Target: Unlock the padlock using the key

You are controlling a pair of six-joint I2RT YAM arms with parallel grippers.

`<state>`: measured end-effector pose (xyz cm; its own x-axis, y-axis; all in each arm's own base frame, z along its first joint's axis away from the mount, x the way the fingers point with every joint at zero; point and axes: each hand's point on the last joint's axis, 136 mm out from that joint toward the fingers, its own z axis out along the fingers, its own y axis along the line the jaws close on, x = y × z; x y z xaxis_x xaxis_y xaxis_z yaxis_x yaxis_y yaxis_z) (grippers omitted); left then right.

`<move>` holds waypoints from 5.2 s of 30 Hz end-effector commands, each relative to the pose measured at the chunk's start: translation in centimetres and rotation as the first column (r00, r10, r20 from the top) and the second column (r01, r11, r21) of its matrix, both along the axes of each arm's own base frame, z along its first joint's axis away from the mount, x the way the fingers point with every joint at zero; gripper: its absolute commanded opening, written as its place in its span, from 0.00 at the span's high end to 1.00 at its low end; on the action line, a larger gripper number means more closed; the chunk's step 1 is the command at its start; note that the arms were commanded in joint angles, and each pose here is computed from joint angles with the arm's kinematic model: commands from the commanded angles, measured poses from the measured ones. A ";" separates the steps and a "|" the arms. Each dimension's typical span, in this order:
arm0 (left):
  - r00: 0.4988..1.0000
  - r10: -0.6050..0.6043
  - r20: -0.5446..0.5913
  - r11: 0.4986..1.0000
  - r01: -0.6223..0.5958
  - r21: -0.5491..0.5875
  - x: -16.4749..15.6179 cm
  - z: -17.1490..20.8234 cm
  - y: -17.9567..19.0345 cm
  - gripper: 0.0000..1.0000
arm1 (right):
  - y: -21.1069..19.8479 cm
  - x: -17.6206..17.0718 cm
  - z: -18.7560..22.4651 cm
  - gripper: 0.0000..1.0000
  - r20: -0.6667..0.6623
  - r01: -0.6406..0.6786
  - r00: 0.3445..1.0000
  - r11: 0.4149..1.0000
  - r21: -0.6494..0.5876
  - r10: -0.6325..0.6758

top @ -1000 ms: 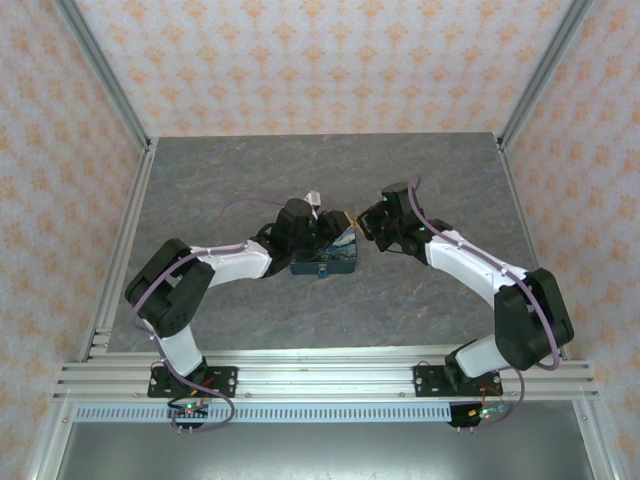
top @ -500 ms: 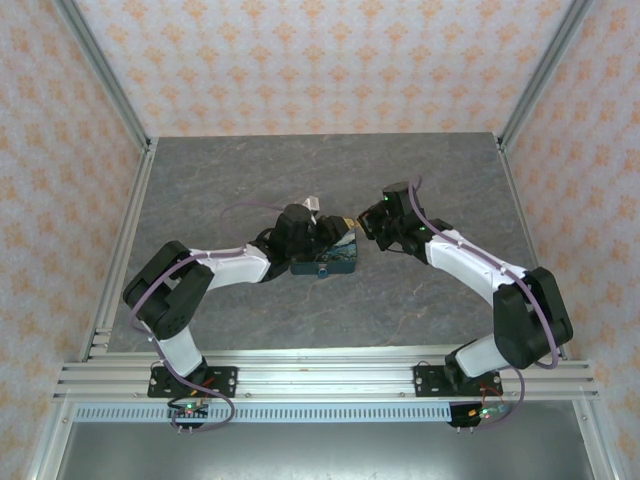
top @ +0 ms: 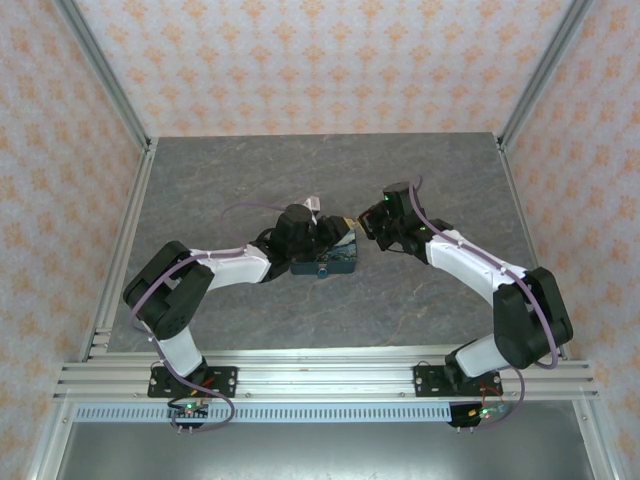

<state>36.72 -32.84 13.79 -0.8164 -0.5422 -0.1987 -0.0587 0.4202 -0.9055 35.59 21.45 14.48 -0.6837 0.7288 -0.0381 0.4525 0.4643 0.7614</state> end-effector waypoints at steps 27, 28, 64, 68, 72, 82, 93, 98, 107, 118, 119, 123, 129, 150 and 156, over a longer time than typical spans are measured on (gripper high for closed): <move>0.997 0.074 -0.013 0.994 -0.075 -0.079 1.5 0.9 -0.8 0.71 | 0.3 -0.2 0.7 1.00 0.015 -0.007 1.000 0.999 0.052 0.007; 0.995 0.089 -0.033 0.991 -0.092 -0.101 1.5 0.9 -0.7 0.70 | 0.3 -0.2 0.7 1.00 0.019 -0.009 1.000 0.998 0.054 0.008; 0.887 0.269 -0.375 0.867 -0.392 -0.307 1.4 -0.6 1.8 0.40 | 2.9 -0.4 1.9 1.00 0.057 -0.025 0.998 0.986 0.162 0.016; 0.887 0.259 -0.382 0.863 -0.390 -0.322 1.5 -0.2 1.5 0.38 | 3.1 -0.3 1.9 1.00 0.058 -0.027 0.998 0.985 0.168 0.017; 0.887 0.248 -0.388 0.857 -0.388 -0.340 1.6 -0.1 1.1 0.42 | 3.5 -0.3 2.0 1.00 0.063 -0.034 0.998 0.984 0.174 0.023; 0.887 0.252 -0.388 0.851 -0.393 -0.347 1.6 0.1 1.1 0.75 | 3.7 -0.4 2.5 1.00 0.074 -0.038 0.997 0.984 0.176 0.025; 0.883 0.282 -0.375 0.863 -0.404 -0.303 1.0 -0.6 2.2 0.87 | 1.9 -1.2 2.0 1.00 0.070 -0.001 0.998 0.987 0.161 -0.010; 0.907 0.283 -0.310 0.885 -0.372 -0.280 1.3 0.4 2.4 1.00 | 1.5 -1.3 2.2 1.00 0.084 -0.009 0.996 0.988 0.156 -0.004; 0.964 0.245 -0.104 0.940 -0.263 -0.219 1.9 4.0 2.1 1.00 | -0.2 -1.2 3.3 0.89 0.143 0.013 0.989 0.990 0.140 -0.033; 0.963 0.029 0.270 0.999 -0.020 -0.034 1.4 10.6 0.2 1.00 | -1.7 -1.1 6.0 0.52 0.314 -0.035 0.949 0.993 0.109 -0.001; 0.951 0.016 0.308 1.000 -0.013 -0.010 1.3 11.1 0.3 1.00 | -1.8 -1.1 6.8 0.52 0.360 -0.054 0.933 0.994 0.097 0.016; 0.913 -0.033 0.406 0.998 0.007 0.065 1.1 11.9 0.5 1.00 | -2.5 -1.2 8.5 0.53 0.463 -0.088 0.885 0.994 0.059 0.051; 0.875 -0.061 0.481 0.998 0.044 0.046 1.1 12.8 -0.3 1.00 | -1.6 -0.9 12.9 0.53 0.642 -0.186 0.765 0.971 0.150 0.047; 0.889 0.170 0.425 0.969 -0.073 -0.234 3.7 12.9 0.1 1.00 | 0.5 0.0 13.8 0.70 0.696 -0.303 0.718 0.901 0.310 0.002; 0.886 0.182 0.426 0.960 -0.067 -0.272 3.8 13.4 -0.2 1.00 | 0.4 0.0 12.8 0.69 0.685 -0.289 0.729 0.908 0.304 0.002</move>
